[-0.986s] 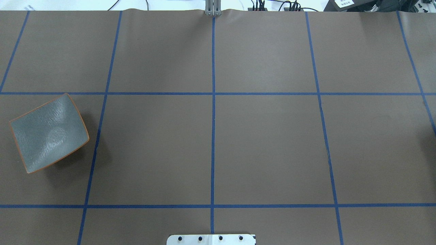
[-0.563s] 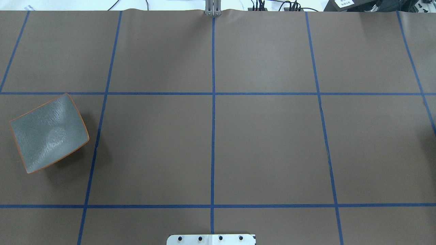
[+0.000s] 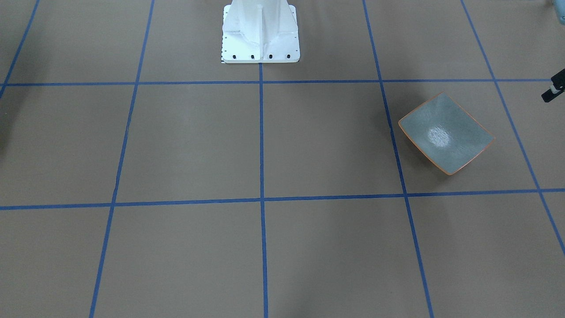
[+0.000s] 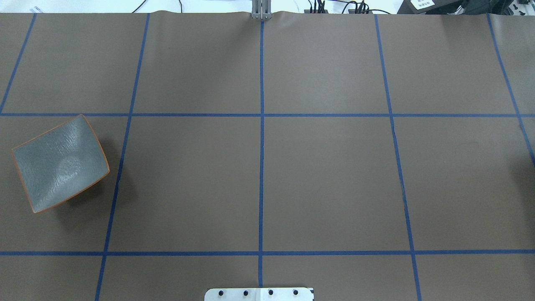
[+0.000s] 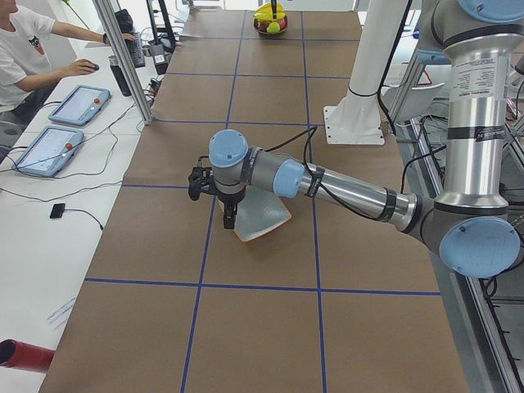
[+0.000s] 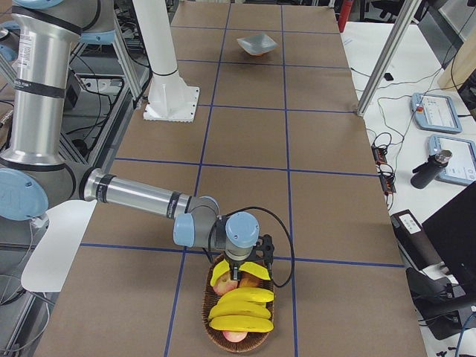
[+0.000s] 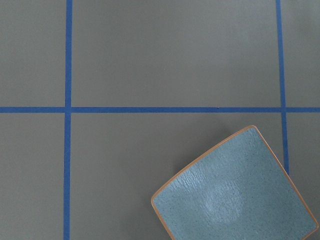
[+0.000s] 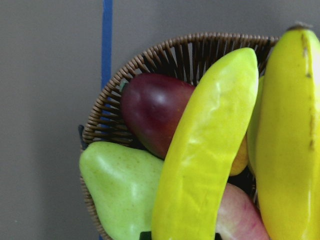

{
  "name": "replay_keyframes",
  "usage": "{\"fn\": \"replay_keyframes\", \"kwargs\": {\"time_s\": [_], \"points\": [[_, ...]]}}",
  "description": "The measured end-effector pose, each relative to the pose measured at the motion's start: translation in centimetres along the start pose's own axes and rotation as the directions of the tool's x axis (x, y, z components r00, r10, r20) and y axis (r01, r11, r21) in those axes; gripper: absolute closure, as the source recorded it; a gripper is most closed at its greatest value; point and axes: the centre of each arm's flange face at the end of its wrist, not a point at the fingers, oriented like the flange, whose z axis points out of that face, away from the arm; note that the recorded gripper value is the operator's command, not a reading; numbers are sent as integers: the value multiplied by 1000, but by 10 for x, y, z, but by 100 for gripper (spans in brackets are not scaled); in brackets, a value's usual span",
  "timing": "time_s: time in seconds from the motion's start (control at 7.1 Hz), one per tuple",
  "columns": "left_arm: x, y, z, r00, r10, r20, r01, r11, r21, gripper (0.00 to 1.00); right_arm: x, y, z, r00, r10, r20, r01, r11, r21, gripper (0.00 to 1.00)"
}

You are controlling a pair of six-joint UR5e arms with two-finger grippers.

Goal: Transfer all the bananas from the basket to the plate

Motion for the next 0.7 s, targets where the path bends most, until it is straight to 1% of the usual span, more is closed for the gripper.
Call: {"fn": "replay_keyframes", "kwargs": {"time_s": [0.28,0.42,0.56,0.7], "points": [[3,-1,0,1000,1,-22,-1,1000,-5,0,-20,-8,-27,999,-19,27,18,998,54,100],[9,-7,-3,1000,10,-28,-10,1000,3,0,-36,-21,-42,999,-16,37,13,996,84,100],[21,-20,-8,999,21,-33,-20,1000,17,0,-60,-45,-56,998,4,57,-11,994,110,100],[41,-40,-11,999,22,-42,-21,999,29,0,-99,-79,-64,997,9,81,-19,993,119,100]]}}
